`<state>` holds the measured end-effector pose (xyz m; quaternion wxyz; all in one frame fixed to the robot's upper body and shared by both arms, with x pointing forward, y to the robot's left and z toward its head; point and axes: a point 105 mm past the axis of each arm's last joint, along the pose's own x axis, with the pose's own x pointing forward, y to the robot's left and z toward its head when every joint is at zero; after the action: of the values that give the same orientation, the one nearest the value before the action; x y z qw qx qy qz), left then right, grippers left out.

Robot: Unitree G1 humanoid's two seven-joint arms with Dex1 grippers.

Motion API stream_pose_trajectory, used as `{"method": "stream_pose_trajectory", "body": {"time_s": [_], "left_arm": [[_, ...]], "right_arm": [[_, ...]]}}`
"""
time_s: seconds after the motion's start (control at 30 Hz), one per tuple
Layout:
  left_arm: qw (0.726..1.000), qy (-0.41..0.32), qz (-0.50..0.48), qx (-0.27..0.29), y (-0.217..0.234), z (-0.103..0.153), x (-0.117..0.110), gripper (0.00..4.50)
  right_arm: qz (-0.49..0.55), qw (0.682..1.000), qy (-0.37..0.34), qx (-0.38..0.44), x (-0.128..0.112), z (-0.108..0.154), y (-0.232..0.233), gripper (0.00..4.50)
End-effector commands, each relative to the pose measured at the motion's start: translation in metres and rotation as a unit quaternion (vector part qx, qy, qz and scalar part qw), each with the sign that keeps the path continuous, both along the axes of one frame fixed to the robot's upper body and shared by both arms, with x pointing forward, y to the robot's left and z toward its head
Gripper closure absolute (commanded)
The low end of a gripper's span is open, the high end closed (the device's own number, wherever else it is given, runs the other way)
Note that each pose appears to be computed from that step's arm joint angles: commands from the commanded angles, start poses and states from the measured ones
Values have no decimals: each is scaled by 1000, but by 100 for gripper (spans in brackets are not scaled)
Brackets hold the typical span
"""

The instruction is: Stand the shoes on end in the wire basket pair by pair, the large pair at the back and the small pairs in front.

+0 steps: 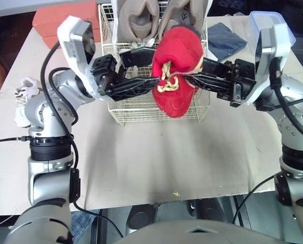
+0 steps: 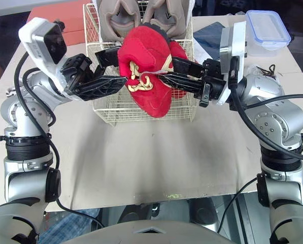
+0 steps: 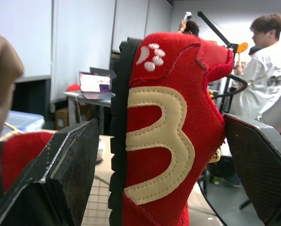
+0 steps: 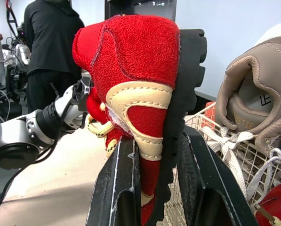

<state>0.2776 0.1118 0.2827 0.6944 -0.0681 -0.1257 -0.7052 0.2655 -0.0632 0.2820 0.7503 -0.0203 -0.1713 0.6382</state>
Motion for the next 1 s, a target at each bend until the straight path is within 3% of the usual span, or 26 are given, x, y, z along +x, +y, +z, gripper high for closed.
{"method": "stream_pose_trajectory", "body": {"time_s": [0.03,0.17,0.3,0.47,0.7,0.77,0.87,1.0], "left_arm": [[1000,1,-1,9,1,1,1,122],[1000,6,-9,9,0,0,0,312],[1000,11,-15,6,-2,-1,-1,434],[1000,0,-1,2,-1,-2,1,438],[994,-60,85,-43,10,17,9,442],[990,-73,113,-52,15,20,8,442],[980,-95,160,-70,21,25,5,442],[945,-154,271,-95,34,38,9,442]], "right_arm": [[42,998,-37,7,-21,12,6,418],[51,998,-37,8,-24,12,9,418],[54,998,-36,8,-25,12,9,418],[54,998,-22,-5,-22,10,9,418],[28,999,-14,-10,-18,11,-5,76],[0,1000,-21,-5,-14,14,-13,3],[-35,999,-29,-5,-10,15,-24,3],[-67,996,-44,-29,-10,14,-34,3]]}}
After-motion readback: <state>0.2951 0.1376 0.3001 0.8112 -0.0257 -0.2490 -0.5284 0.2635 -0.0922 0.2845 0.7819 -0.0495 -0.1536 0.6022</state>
